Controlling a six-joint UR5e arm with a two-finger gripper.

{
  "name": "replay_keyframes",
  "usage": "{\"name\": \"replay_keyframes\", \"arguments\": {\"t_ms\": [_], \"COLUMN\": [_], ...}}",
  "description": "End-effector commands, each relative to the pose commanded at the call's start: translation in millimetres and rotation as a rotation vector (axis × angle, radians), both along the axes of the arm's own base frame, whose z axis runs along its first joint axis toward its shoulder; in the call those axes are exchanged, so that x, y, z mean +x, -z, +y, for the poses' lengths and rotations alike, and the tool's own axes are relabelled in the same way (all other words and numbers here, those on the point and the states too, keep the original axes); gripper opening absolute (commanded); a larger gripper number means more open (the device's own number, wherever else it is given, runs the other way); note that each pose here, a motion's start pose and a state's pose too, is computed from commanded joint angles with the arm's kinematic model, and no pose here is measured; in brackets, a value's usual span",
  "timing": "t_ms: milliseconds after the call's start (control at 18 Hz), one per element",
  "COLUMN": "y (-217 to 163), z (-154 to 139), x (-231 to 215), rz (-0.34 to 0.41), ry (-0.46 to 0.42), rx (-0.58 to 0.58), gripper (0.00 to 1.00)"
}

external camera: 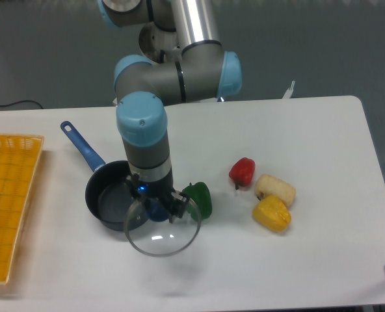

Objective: Open the lid
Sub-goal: 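Lift the glass lid off the saucepan and move it beside the pan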

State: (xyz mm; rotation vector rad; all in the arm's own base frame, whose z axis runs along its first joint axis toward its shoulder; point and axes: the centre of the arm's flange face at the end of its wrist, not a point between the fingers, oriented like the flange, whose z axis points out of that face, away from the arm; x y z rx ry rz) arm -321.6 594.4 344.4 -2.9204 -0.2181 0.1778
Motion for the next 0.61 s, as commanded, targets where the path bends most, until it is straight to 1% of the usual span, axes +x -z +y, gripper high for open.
{"name": "replay_keyframes", "arguments": {"t_ms": [222, 611], "y": [15, 71], "z": [6, 11], "x": [-7, -11], "rz": [-0.020, -0.059], "ry": [-0.060, -0.101], "rx": [-0.007, -0.091], "gripper": [0.52, 0.52]}}
